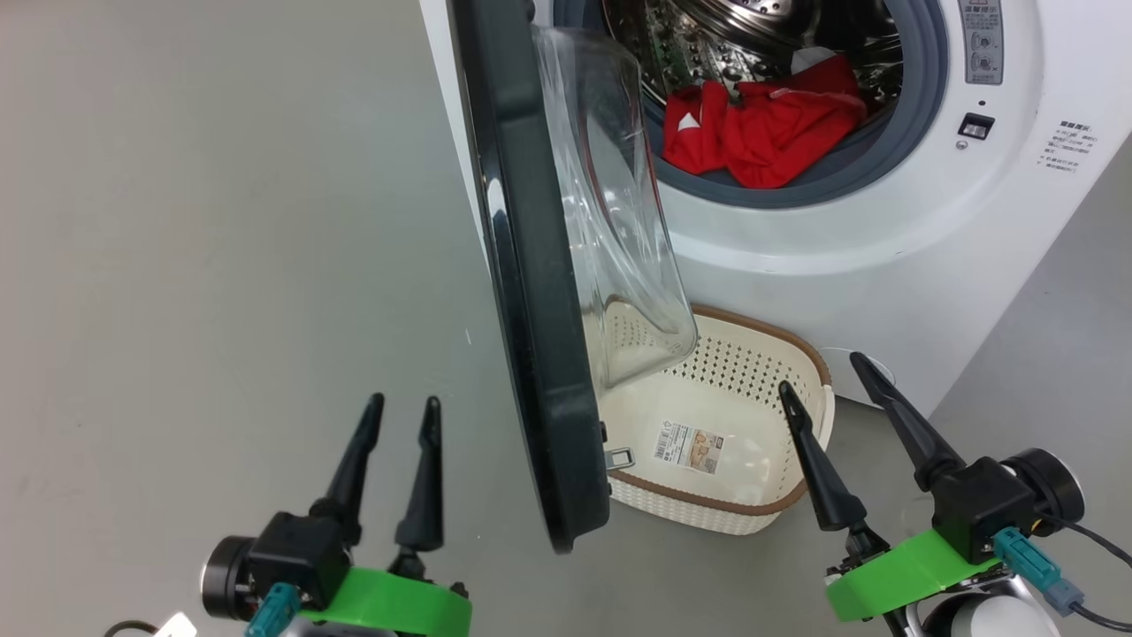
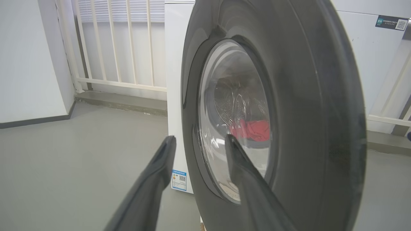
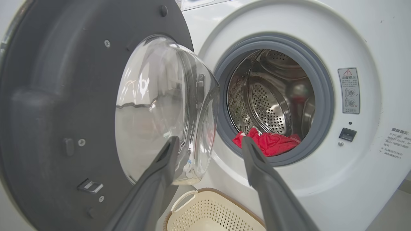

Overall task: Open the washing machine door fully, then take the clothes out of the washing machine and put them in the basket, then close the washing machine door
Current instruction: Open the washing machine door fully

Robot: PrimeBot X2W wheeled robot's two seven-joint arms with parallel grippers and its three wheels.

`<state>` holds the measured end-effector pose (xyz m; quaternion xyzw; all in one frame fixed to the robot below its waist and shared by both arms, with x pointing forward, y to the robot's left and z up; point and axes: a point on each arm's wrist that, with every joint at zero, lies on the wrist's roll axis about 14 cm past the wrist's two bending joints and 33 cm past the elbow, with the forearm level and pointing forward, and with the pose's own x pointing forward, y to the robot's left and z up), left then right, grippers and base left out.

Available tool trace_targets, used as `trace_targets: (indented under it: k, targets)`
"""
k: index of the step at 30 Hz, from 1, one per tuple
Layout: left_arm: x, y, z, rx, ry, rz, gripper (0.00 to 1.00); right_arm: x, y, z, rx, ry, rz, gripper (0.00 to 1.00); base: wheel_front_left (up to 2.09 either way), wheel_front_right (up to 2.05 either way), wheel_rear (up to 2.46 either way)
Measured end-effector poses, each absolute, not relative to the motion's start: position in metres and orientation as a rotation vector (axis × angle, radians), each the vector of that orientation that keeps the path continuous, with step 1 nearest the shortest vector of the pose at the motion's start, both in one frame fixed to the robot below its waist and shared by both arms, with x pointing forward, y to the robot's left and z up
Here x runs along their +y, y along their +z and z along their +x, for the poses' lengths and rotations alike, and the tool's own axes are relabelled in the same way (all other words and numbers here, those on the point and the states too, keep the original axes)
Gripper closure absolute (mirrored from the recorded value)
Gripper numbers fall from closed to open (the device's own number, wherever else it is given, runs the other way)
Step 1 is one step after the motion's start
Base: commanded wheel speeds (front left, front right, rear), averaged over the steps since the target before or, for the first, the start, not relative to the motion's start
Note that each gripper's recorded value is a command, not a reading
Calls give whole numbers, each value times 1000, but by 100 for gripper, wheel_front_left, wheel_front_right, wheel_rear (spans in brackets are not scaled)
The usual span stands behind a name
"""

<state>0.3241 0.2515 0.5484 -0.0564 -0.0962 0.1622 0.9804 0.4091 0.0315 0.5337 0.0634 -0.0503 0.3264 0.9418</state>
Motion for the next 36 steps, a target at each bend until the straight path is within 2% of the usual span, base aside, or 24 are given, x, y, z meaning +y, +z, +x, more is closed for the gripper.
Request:
trace_targets:
  k: [9,16,20,29,36]
  targets:
    - [249,577,325,-281,313,-101,100,27,533,412,-102,650,133,0,0,0,0]
    - [237,656,319,-527,266,-27,100,25,532,414,-99,642,137,0,0,0,0]
    - [223,678,316,-595,223,-13,100,25,533,413,-102,642,138,0,0,0,0]
    - [164,693,321,-643,8,-24,100,20,535,413,-104,629,143,0,0,0,0]
    - [128,662,336,-504,-123,-41,100,15,535,414,-101,615,158,0,0,0,0]
